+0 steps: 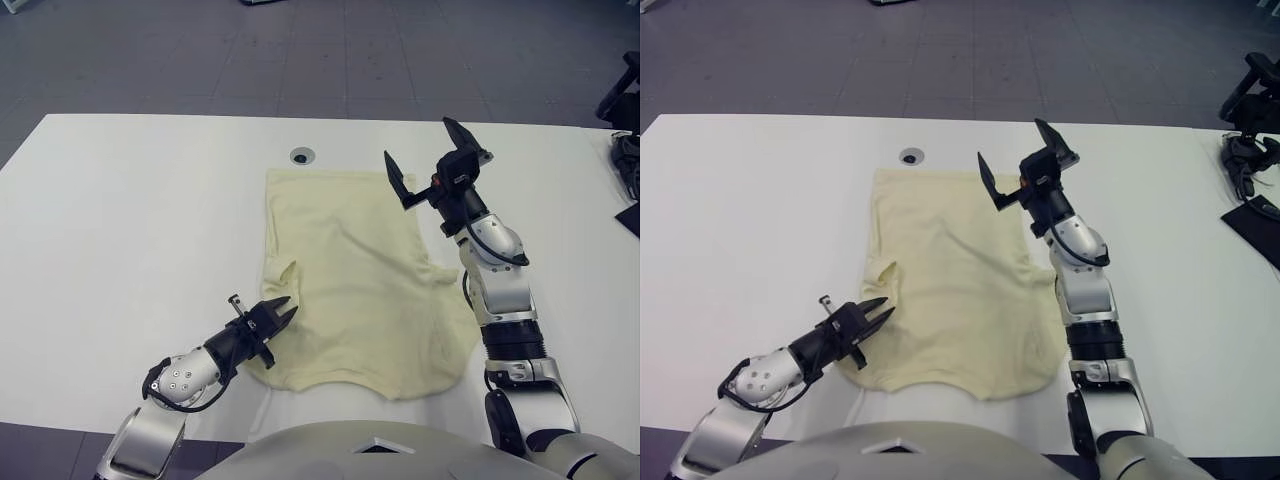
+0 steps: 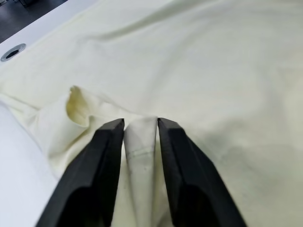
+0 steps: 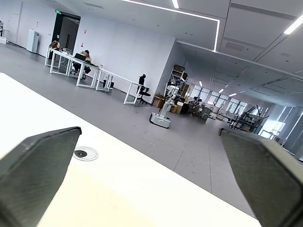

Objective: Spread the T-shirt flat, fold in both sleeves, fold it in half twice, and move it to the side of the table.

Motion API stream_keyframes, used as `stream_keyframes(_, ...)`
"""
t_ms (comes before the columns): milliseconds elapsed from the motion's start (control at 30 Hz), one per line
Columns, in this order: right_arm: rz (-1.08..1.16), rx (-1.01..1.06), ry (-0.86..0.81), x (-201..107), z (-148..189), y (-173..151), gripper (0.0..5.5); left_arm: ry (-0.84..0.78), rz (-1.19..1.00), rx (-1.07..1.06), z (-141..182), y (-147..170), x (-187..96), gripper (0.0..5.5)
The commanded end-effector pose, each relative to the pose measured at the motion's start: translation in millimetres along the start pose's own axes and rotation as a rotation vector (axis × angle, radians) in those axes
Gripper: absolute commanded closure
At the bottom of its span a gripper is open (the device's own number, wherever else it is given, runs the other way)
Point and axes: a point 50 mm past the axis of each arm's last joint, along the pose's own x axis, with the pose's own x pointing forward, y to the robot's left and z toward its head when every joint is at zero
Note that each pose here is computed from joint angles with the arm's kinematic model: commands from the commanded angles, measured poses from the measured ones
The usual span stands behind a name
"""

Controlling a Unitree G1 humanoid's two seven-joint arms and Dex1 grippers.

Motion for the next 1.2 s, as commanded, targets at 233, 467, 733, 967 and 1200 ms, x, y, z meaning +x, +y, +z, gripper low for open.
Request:
stream_keyframes(233,0.023,0.013,0.002,2,3,-13,0.1,-0.091,-0.131,-0.17,6,5,-3,2.62)
stream_keyframes(467,0.223,0.19,0.062,-14,6,-70,0.1,-0.394,-0.059,-0.338,55,45,-13,1.38)
stream_keyframes(733,0.449,0.423,0.292,-102,-14,-142,0.1,-0.559,0.609,-0.441,79,154,-58,0.14)
stream_keyframes(967,0.508,0.471,0.578,-159,-28,-147,0.1,-0.459,0.838,-0.349,67,168,-70,0.14)
stream_keyframes(1200,0.587,0.512,0.674,-171,-36,-129,0.1,-0.415,0.849,-0.276,64,162,-68,0.14)
